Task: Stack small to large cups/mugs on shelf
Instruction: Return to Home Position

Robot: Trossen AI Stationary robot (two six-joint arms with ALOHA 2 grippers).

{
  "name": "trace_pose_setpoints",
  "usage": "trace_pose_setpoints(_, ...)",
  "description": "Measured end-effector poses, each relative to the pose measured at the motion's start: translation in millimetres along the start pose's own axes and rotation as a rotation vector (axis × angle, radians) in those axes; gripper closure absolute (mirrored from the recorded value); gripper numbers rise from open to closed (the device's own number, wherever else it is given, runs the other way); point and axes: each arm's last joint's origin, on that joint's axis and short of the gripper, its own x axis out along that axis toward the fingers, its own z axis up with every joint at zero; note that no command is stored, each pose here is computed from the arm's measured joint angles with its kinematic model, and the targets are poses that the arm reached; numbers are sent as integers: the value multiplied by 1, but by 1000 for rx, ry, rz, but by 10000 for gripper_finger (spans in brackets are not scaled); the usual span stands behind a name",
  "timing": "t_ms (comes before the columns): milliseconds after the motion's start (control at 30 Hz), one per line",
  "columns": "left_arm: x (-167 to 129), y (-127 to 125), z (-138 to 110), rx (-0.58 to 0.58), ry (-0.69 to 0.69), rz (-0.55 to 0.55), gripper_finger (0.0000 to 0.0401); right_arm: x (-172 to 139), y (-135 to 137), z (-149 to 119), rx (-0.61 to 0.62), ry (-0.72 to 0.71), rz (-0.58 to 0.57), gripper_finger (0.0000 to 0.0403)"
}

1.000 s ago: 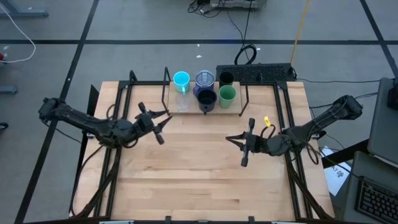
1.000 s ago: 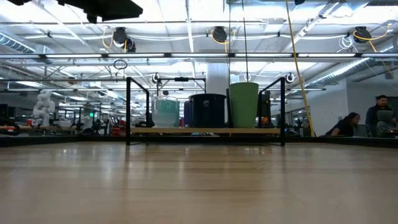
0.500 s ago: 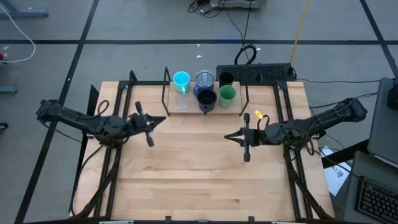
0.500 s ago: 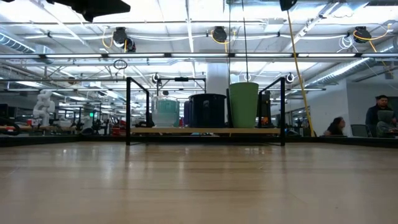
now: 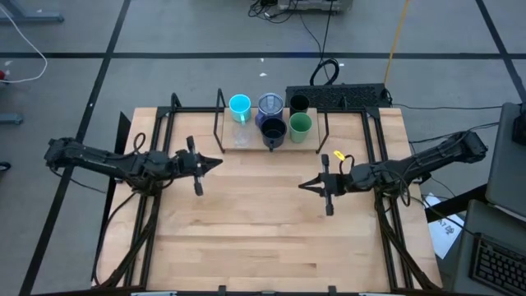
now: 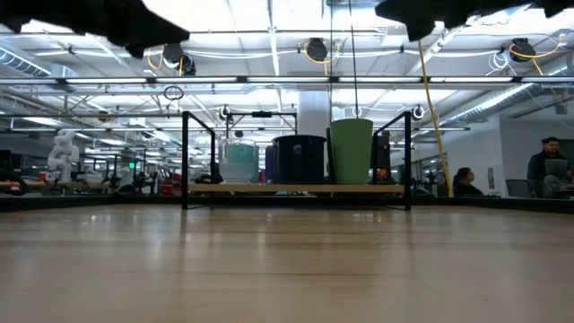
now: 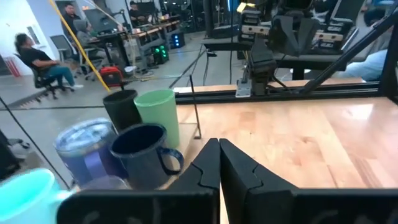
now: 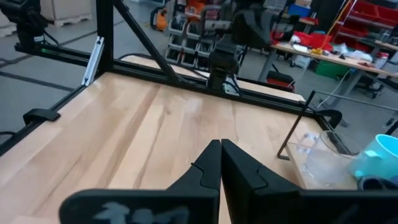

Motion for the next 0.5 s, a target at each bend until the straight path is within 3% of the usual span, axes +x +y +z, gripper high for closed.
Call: trace_pose_setpoints(500,-16,0,-58,-66,-29,-102,399,-28,0,-43,24,-91,15,403)
